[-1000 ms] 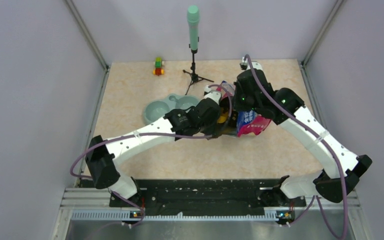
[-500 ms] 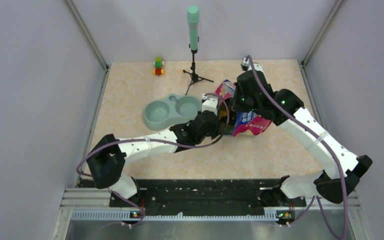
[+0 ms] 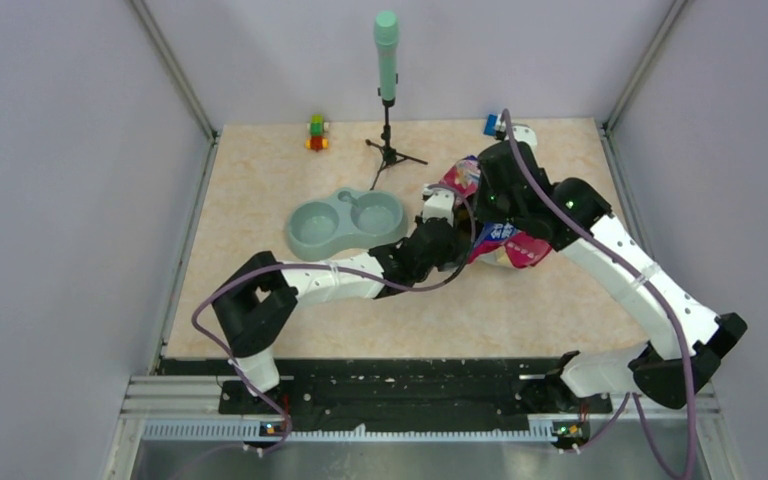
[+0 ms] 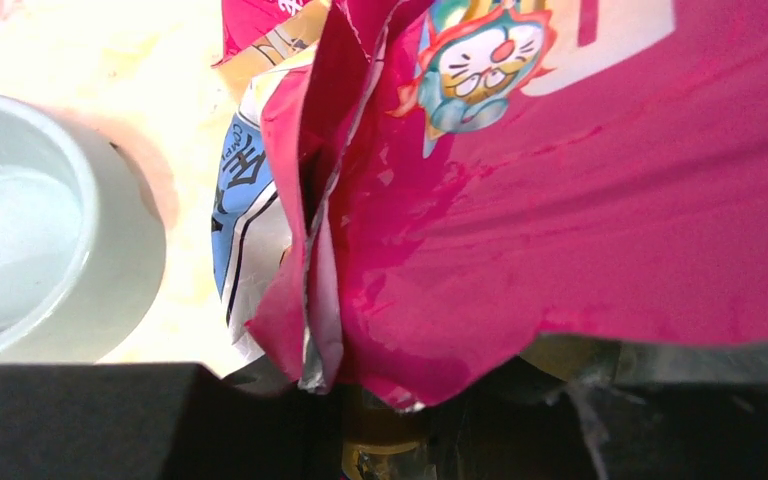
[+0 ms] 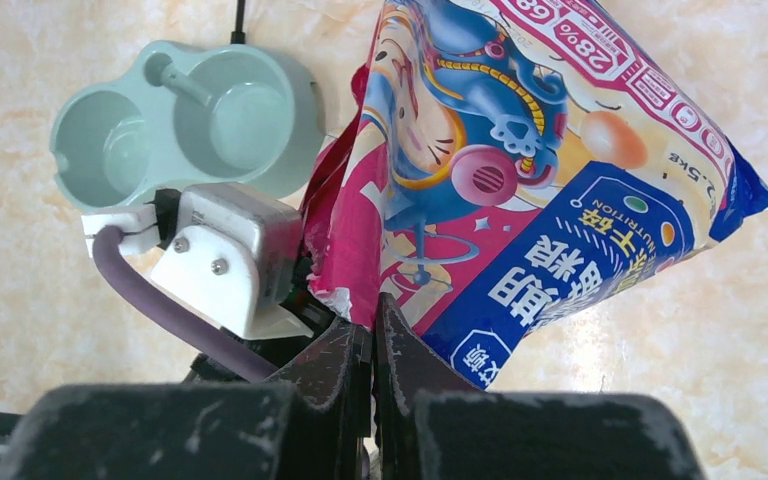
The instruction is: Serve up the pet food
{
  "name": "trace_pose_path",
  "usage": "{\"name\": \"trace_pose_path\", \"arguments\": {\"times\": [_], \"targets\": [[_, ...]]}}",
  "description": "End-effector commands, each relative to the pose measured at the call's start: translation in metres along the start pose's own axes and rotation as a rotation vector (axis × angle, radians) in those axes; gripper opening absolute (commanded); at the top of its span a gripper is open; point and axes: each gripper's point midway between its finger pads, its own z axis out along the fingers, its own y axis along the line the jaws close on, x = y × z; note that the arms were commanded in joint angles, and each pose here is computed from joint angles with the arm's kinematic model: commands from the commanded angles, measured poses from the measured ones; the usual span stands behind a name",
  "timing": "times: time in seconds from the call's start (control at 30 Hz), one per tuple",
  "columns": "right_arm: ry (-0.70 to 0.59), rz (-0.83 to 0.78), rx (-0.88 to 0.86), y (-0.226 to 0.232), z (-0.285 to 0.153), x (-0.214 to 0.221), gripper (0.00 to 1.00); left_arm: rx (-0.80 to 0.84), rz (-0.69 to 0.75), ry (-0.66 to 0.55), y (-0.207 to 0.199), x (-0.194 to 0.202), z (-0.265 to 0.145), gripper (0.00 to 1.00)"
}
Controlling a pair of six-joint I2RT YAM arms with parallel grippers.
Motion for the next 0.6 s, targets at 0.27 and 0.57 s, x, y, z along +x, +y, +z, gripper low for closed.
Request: {"name": "trace_pose_path", "arguments": {"times": [0.27,0.57], "targets": [[-0.073,0.085,-0.119,0.004,-0.043,-0.017,0.00,0.211,-0.077,-0.220,-0.015,-0.047,-0.017,0.00],[-0.055,0.137,-0.155,0.001,-0.040,-0.019,0.00,0.425,0.005,-0.235,-0.033,-0.030,-0.044,0.00]]}}
